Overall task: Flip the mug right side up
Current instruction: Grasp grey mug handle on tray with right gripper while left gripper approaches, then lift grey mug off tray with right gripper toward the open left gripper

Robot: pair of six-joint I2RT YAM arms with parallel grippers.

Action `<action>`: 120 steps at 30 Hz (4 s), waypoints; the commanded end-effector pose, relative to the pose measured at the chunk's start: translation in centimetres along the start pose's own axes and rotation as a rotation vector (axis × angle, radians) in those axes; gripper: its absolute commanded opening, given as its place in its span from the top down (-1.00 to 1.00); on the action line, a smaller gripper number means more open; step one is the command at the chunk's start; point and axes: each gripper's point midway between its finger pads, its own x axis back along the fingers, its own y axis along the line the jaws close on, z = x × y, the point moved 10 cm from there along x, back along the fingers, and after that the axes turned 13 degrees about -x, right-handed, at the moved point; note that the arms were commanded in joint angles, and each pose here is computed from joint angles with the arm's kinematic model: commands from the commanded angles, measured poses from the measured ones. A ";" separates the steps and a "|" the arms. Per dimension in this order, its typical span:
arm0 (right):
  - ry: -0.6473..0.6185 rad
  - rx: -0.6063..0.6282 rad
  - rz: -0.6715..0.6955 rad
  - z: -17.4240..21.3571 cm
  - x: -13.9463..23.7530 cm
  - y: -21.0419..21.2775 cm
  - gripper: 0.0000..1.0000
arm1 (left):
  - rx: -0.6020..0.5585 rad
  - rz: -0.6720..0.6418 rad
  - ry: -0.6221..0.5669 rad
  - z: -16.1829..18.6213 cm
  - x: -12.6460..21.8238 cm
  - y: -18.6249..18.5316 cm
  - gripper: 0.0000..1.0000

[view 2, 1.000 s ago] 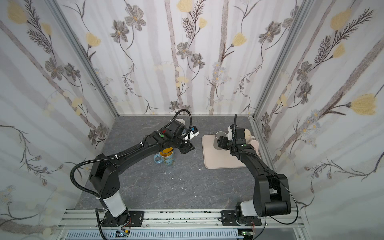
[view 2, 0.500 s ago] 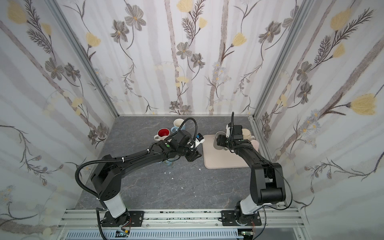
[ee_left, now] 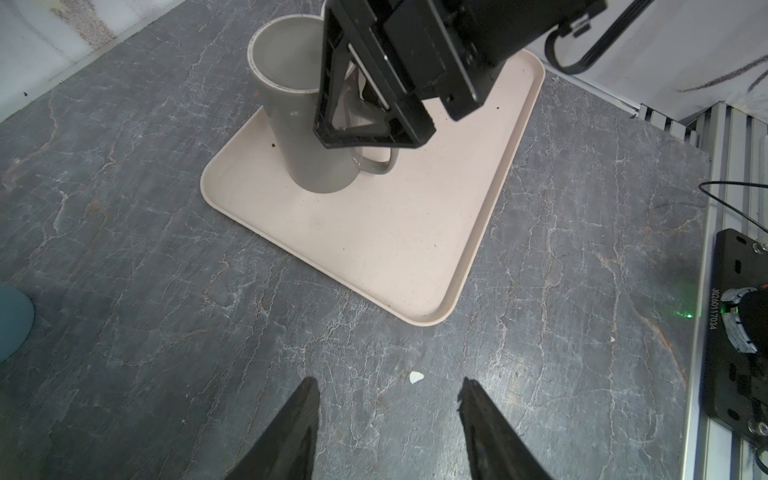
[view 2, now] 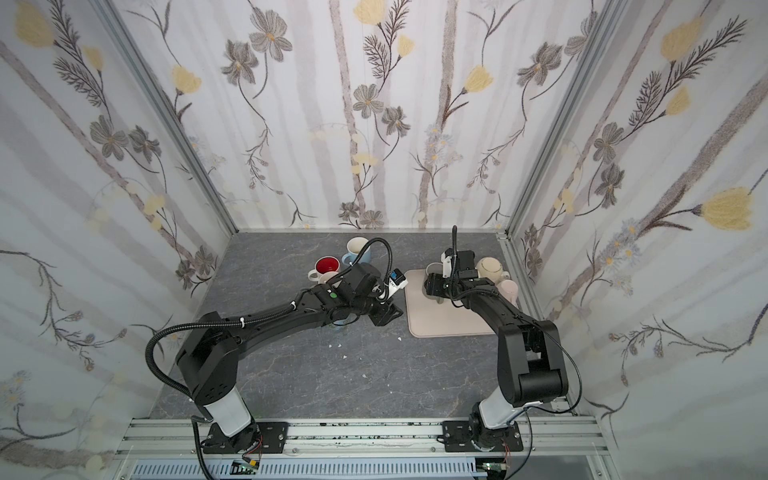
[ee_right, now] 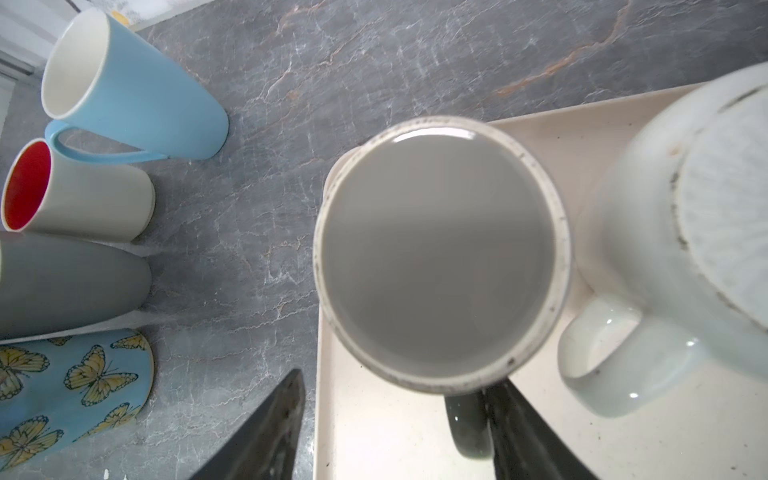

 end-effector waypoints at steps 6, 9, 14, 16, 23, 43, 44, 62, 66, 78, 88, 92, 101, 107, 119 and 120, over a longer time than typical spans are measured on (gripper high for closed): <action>0.002 0.020 0.195 0.5 -1.2 -0.8 -0.27 | -0.006 -0.013 -0.019 -0.2 0.1 0.1 -0.10; 0.003 0.028 0.240 0.2 -1.6 -0.9 -0.24 | -0.006 -0.018 -0.021 -0.3 0.2 0.1 -0.11; -0.002 0.048 0.278 -0.2 -2.1 -0.8 -0.15 | 0.003 -0.012 0.001 0.7 0.0 -0.1 -0.12; -0.006 0.055 0.286 -0.3 -2.3 -0.6 -0.10 | 0.002 -0.013 0.000 0.7 0.0 -0.1 -0.13; -0.014 0.094 0.317 -0.5 -2.3 0.0 0.35 | -0.004 -0.022 0.005 0.8 0.0 -0.1 -0.14; -0.115 0.231 0.257 2.1 1.8 2.9 1.00 | 0.022 -0.029 -0.015 1.2 -0.2 -0.1 -0.16; -0.123 0.234 0.245 2.4 2.1 3.0 1.00 | 0.026 -0.030 -0.018 1.3 -0.2 -0.1 -0.16; -0.254 0.153 0.043 6.5 6.0 3.0 1.00 | 0.112 -0.088 -0.136 1.3 1.2 -0.2 -0.20; -0.286 0.121 0.049 6.2 6.2 2.8 1.00 | 0.160 -0.105 -0.182 1.4 1.6 -0.2 -0.20; -0.352 -0.027 -0.152 5.0 8.0 1.9 1.00 | 0.264 -0.137 -0.266 1.6 1.6 -0.4 -0.23; -0.474 -0.084 -0.409 3.9 12.0 3.1 1.00 | 0.275 -0.253 -0.415 1.1 4.4 -0.1 -0.25; -0.513 -0.081 -0.551 3.9 13.3 4.0 1.00 | 0.289 -0.313 -0.501 1.8 6.3 -0.3 -0.30; -0.517 -0.002 -0.863 4.0 15.1 6.1 1.00 | 0.345 -0.294 -0.712 3.1 10.4 -0.1 -0.47; -0.490 0.077 -1.065 4.5 16.2 8.1 1.00 | 0.386 -0.206 -0.868 3.8 12.7 0.3 -0.51; -0.406 0.168 -1.344 5.2 16.9 11.6 1.00 | 0.374 -0.001 -1.018 3.8 14.2 0.4 -0.65; -0.393 0.175 -1.351 5.2 16.8 11.8 1.00 | 0.365 0.010 -1.025 3.7 14.3 0.3 -0.67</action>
